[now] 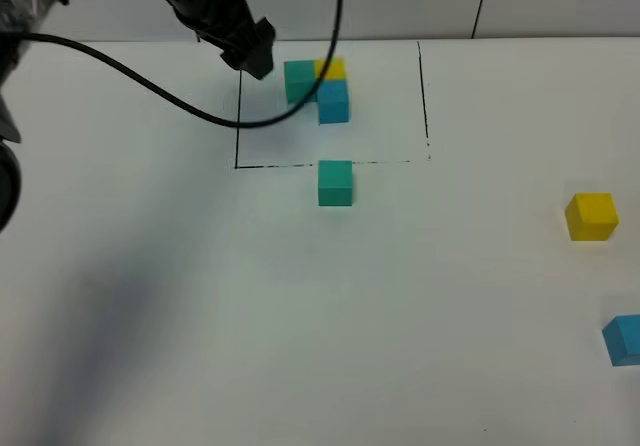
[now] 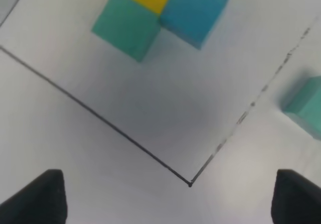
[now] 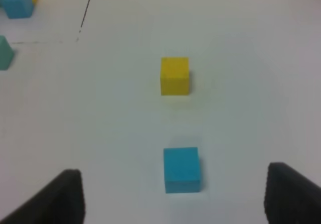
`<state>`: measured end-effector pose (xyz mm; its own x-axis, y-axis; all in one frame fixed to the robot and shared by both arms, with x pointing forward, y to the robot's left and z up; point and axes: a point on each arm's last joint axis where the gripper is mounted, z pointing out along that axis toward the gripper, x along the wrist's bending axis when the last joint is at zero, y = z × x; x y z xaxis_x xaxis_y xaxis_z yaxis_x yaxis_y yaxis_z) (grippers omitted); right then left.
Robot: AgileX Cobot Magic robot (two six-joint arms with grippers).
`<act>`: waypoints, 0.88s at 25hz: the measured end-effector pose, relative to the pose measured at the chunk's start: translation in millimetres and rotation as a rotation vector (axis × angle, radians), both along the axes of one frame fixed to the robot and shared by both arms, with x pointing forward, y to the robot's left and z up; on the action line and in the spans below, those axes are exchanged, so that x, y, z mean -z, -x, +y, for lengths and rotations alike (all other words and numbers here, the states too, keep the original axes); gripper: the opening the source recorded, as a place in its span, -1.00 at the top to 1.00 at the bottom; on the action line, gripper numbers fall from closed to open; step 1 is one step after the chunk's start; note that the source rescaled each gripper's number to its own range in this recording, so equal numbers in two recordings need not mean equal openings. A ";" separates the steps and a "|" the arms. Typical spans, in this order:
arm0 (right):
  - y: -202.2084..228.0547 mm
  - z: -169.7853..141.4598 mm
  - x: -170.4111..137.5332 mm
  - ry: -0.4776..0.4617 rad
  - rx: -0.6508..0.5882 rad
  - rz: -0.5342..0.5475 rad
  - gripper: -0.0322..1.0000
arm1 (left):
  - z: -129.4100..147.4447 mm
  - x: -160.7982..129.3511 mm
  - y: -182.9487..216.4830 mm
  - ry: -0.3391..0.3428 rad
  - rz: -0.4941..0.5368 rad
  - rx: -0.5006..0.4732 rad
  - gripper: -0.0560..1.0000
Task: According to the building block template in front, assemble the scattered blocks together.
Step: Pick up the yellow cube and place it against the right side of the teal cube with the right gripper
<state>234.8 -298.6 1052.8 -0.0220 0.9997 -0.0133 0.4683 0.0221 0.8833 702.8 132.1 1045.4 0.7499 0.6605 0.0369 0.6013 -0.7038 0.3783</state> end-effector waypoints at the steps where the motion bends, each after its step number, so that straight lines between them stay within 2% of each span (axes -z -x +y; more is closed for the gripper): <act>1: 0.0 0.0 0.0 0.000 0.000 0.000 -0.05 | 10.5 -3.5 -0.5 0.008 0.004 -0.029 -1.00; 7: 0.0 0.0 0.0 0.001 0.000 0.000 -0.05 | 89.1 -8.5 13.2 0.004 0.090 -0.214 -1.00; 10: 0.0 0.0 0.0 0.001 0.000 0.000 -0.05 | 125.1 -7.1 34.0 -0.002 0.158 -0.313 -1.00; 14: 0.0 0.0 0.0 0.001 0.000 0.000 -0.05 | 157.0 -1.2 72.0 -0.012 0.224 -0.410 -1.00; 18: 0.0 0.0 0.0 0.001 0.000 0.000 -0.05 | 164.4 -13.8 118.5 -0.030 0.140 -0.440 -1.00; 22: 0.0 0.0 0.0 0.001 0.000 0.000 -0.05 | 164.9 -41.0 174.1 -0.007 0.039 -0.495 -1.00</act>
